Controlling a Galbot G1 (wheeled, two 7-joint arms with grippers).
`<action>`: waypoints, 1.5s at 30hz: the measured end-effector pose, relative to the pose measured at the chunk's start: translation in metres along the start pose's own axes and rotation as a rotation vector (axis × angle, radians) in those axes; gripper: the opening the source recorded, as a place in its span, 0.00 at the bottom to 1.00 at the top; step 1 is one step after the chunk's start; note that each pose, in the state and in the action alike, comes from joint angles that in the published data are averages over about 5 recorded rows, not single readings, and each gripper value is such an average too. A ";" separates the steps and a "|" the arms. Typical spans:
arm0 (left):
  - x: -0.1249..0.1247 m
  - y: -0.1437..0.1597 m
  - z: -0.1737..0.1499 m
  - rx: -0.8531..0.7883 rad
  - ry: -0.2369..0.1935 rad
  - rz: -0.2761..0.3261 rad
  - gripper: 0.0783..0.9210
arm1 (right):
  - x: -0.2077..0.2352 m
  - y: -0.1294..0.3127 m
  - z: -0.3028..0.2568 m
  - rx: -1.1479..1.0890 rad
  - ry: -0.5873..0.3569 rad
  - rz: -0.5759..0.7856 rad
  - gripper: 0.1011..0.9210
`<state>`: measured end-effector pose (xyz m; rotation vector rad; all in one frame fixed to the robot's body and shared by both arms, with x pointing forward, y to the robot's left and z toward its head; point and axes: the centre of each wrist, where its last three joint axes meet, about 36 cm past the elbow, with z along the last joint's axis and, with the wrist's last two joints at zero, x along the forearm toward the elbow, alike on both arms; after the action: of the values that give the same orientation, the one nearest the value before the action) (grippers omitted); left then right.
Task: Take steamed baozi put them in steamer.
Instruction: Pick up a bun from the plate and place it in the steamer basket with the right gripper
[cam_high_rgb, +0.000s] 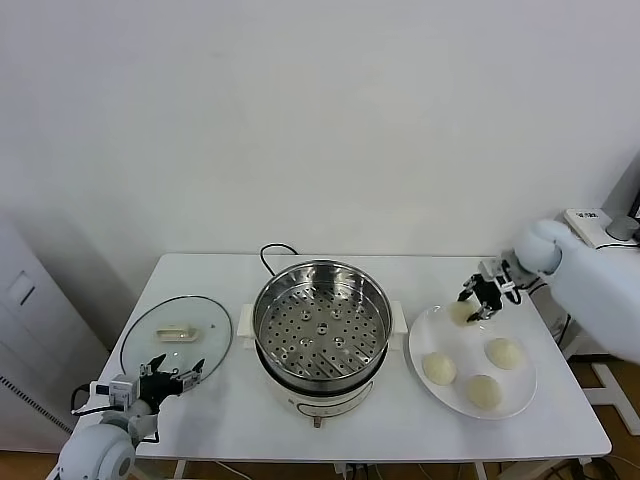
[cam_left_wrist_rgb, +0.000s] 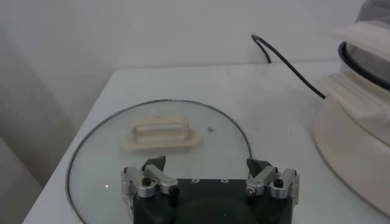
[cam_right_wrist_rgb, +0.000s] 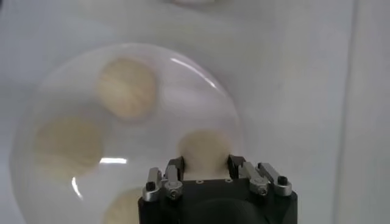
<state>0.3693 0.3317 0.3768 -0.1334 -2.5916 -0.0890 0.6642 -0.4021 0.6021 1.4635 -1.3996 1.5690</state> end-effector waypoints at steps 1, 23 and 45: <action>0.000 0.000 0.000 -0.001 0.000 0.000 0.88 | 0.008 -0.006 -0.005 0.020 -0.009 0.007 0.45; -0.002 0.003 0.004 -0.012 0.007 0.002 0.88 | 0.056 -0.124 -0.211 0.838 -0.186 0.071 0.46; -0.002 0.002 0.006 -0.010 0.002 0.005 0.88 | -0.011 -0.121 -0.290 1.289 -0.121 -0.046 0.46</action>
<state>0.3678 0.3344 0.3709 -0.1435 -2.5887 -0.1001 0.6770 -0.0961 0.6710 2.2197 -0.2366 2.5354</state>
